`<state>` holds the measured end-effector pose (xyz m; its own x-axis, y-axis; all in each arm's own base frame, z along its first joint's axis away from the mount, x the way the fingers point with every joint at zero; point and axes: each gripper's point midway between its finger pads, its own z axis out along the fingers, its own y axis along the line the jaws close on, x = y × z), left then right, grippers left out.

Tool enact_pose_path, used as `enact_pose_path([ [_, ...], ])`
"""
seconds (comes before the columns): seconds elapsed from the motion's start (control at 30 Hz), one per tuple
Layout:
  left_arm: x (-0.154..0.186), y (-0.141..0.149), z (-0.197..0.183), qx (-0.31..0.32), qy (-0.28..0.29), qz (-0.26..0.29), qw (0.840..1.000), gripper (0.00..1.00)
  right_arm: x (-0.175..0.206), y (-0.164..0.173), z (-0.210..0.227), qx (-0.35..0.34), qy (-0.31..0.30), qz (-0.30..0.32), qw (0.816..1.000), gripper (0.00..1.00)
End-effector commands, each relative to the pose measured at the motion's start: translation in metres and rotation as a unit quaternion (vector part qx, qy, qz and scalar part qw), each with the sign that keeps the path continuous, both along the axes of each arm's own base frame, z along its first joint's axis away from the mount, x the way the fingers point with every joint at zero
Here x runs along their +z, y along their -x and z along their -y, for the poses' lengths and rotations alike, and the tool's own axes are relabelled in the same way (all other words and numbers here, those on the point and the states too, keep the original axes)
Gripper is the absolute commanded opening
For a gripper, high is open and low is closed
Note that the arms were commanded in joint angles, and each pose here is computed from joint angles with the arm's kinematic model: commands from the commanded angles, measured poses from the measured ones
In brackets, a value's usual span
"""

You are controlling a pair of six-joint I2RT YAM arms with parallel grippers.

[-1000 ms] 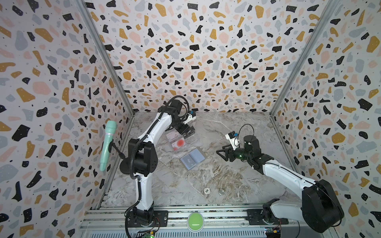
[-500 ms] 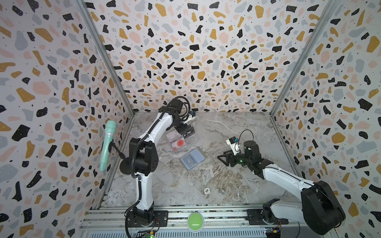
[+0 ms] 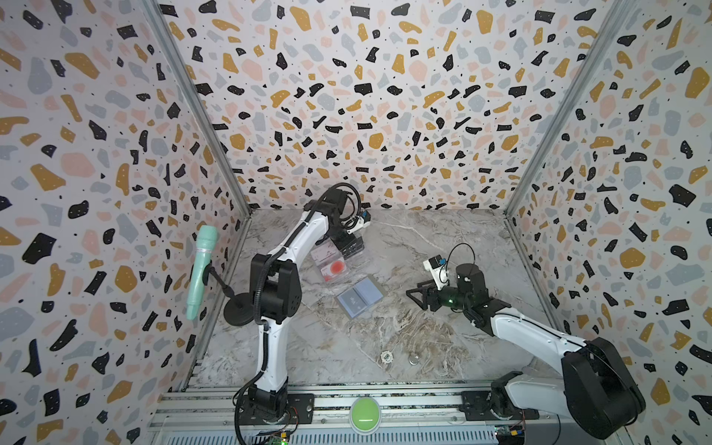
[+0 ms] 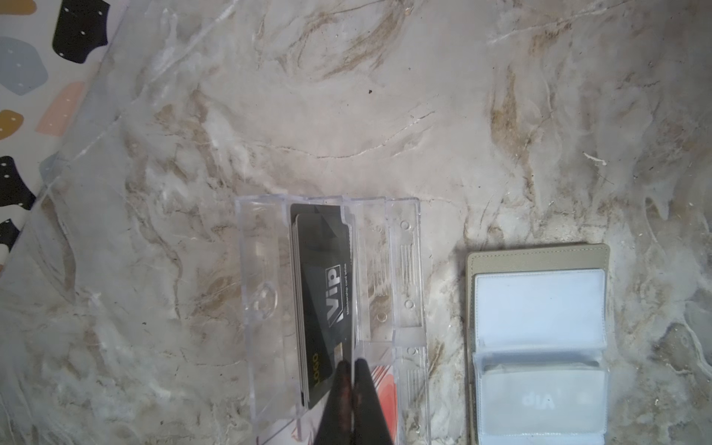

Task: Take the credit cards out of the card holder
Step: Place the credit card in the storage box.

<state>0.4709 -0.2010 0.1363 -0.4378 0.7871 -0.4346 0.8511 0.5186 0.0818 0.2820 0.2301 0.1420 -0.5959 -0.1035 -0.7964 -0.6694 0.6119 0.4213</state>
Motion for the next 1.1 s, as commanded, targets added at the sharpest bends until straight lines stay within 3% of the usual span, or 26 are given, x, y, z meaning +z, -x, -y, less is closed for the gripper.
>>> enact_pose_path([
  [0.0,0.004,-0.006,0.004,-0.001,0.0,0.012,1.0,0.0,0.001,0.001,0.0,0.0,-0.006,0.002,1.0,0.67],
  [0.37,0.009,-0.017,0.001,0.011,-0.016,0.038,0.999,0.0,-0.001,0.001,0.001,-0.001,-0.006,0.0,1.0,0.67],
  [1.07,-0.012,-0.023,-0.006,0.029,-0.045,0.03,0.998,0.0,-0.001,0.001,0.002,-0.007,-0.005,-0.001,1.0,0.67],
])
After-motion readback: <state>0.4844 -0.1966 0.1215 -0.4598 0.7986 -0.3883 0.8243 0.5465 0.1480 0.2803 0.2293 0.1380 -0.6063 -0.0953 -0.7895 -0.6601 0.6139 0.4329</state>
